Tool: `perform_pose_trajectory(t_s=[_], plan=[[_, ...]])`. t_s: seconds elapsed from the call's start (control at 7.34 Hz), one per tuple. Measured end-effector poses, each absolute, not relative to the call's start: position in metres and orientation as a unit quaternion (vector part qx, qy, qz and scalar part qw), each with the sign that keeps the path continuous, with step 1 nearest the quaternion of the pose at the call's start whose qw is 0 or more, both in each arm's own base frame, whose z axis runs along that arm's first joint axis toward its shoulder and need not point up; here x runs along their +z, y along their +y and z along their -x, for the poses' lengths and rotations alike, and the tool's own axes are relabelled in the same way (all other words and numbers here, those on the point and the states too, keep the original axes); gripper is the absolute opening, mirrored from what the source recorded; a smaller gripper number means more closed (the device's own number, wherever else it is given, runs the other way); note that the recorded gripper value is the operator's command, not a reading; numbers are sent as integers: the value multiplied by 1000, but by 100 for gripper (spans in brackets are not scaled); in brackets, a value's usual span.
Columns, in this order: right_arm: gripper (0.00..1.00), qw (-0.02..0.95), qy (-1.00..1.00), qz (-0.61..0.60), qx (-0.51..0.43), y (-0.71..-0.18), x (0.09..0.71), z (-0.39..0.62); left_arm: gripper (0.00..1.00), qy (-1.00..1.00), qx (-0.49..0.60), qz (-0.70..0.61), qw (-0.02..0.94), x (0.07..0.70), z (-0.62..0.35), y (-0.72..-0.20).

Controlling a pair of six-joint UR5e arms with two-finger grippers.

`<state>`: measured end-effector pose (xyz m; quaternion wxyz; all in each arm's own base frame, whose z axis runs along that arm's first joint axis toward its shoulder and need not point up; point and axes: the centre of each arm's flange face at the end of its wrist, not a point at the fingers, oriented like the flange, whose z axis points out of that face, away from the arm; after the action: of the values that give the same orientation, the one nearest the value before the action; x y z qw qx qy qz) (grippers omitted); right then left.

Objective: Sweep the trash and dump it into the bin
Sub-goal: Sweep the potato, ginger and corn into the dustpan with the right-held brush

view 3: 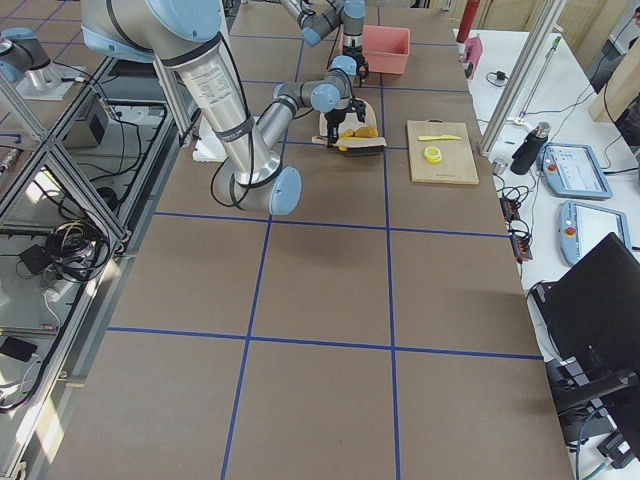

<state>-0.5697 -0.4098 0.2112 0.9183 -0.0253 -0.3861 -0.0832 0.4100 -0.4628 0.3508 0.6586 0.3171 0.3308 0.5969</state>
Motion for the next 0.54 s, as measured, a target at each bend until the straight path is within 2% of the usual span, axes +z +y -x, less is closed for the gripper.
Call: perform_pose_trajectory(t_s=[0.14, 0.41, 0.54], plan=[[0, 913, -399, 23, -80, -404, 207, 575, 93, 331, 597, -316, 659, 352, -410, -463], [0, 900, -432, 18, -64, -398, 196, 579, 77, 331, 594, -312, 663, 356, -409, -463], [0, 892, -448, 17, -56, -394, 189, 581, 72, 338, 586, -306, 670, 357, -408, -463]])
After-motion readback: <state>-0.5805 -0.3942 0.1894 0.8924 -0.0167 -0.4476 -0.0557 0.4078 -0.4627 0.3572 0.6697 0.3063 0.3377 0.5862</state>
